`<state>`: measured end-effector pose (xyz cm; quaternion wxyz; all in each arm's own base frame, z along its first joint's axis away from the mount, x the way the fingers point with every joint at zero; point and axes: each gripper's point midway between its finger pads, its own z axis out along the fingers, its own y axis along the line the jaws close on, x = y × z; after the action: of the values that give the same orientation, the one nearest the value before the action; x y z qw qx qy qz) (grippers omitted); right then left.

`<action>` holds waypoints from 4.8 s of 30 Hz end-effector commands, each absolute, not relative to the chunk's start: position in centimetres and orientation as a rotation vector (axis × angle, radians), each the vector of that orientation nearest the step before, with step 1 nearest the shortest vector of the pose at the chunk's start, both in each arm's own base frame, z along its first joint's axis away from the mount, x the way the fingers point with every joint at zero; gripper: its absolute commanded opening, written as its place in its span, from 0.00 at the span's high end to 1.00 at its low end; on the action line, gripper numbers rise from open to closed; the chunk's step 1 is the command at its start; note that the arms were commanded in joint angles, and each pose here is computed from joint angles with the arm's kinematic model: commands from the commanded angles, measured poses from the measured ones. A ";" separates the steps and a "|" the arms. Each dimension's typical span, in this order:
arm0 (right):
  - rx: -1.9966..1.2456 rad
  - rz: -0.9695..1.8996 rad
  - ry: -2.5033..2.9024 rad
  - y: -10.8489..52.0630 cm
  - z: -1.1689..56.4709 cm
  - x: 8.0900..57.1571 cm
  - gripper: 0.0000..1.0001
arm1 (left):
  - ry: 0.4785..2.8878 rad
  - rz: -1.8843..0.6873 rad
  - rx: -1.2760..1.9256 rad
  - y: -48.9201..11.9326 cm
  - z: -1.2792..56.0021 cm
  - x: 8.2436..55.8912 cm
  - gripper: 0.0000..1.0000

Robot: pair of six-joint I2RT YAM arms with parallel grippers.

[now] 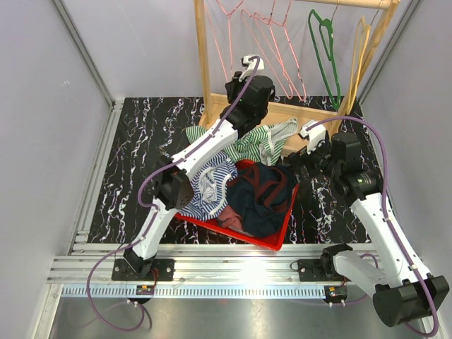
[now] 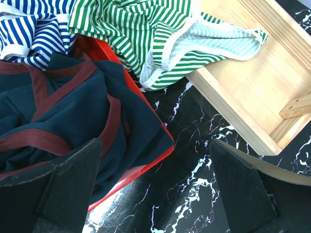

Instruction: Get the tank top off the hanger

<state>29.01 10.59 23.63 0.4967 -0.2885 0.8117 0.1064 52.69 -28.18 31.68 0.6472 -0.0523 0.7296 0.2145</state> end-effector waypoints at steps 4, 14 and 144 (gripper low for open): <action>-0.702 0.264 1.935 10.8 24.2 29.4 0.00 | 1.663 0.423 -0.127 -28.0 32.3 53.0 1.00; -0.705 0.261 1.945 10.7 23.9 29.5 0.00 | 1.610 0.294 -0.169 -28.7 37.4 50.6 1.00; -1.196 0.503 1.868 12.5 24.2 17.5 0.00 | 1.769 -0.789 0.478 -29.6 38.7 51.9 1.00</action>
<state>17.26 11.93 23.57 0.4056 -0.4783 0.7554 0.1901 51.85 -28.72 34.97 0.5127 0.2011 0.7837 -0.2872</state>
